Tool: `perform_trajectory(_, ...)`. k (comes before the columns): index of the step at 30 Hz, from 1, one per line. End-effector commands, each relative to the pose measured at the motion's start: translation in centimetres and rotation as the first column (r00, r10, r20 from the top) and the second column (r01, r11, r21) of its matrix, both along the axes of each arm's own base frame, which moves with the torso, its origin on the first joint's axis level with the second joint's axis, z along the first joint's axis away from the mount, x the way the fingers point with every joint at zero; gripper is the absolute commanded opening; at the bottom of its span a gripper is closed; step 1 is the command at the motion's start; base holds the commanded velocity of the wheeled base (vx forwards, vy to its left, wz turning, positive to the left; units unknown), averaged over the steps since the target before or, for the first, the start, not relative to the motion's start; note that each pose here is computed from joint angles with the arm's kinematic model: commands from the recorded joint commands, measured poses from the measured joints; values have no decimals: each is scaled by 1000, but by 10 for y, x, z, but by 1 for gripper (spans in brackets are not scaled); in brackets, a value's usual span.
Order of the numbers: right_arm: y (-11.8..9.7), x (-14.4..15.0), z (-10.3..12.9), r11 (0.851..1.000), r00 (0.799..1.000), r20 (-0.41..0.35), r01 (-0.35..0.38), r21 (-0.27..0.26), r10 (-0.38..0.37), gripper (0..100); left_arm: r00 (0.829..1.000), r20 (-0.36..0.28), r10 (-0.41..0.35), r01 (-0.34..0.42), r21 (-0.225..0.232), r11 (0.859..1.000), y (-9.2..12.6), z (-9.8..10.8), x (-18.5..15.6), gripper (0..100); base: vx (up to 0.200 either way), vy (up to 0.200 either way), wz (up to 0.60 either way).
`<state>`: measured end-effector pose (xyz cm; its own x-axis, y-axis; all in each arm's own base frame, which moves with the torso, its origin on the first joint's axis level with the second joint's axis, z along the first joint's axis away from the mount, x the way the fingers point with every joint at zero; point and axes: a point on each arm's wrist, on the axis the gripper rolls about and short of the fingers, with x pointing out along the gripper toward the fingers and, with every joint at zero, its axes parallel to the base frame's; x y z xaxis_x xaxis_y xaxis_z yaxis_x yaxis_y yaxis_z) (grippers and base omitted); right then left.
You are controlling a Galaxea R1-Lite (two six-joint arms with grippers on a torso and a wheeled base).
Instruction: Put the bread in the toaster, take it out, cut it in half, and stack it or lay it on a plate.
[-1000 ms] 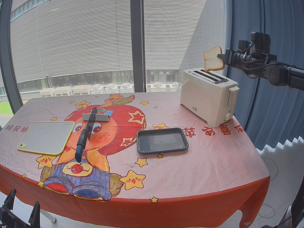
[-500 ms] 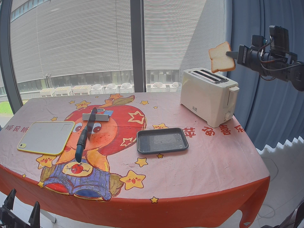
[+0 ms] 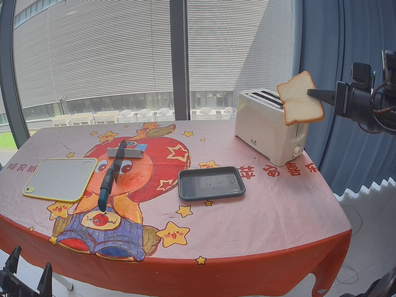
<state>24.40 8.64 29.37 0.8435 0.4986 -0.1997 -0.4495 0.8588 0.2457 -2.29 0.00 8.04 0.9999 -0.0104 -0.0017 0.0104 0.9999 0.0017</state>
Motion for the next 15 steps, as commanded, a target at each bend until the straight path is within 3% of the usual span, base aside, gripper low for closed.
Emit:
perform_trajectory(1,-8,-31,-6,1000,999,42,-8,18,8,0,1000,0,0,0,0,1000,0,-5,0,100,0,0,0)
perform_trajectory(9,-14,-51,-45,998,989,146,-17,58,8,0,1000,0,0,0,0,1000,0,-5,0,100,0,0,0)
perform_trajectory(15,-12,-51,-53,997,982,186,-30,66,17,0,1000,0,0,0,0,1000,0,-5,0,100,0,0,0)
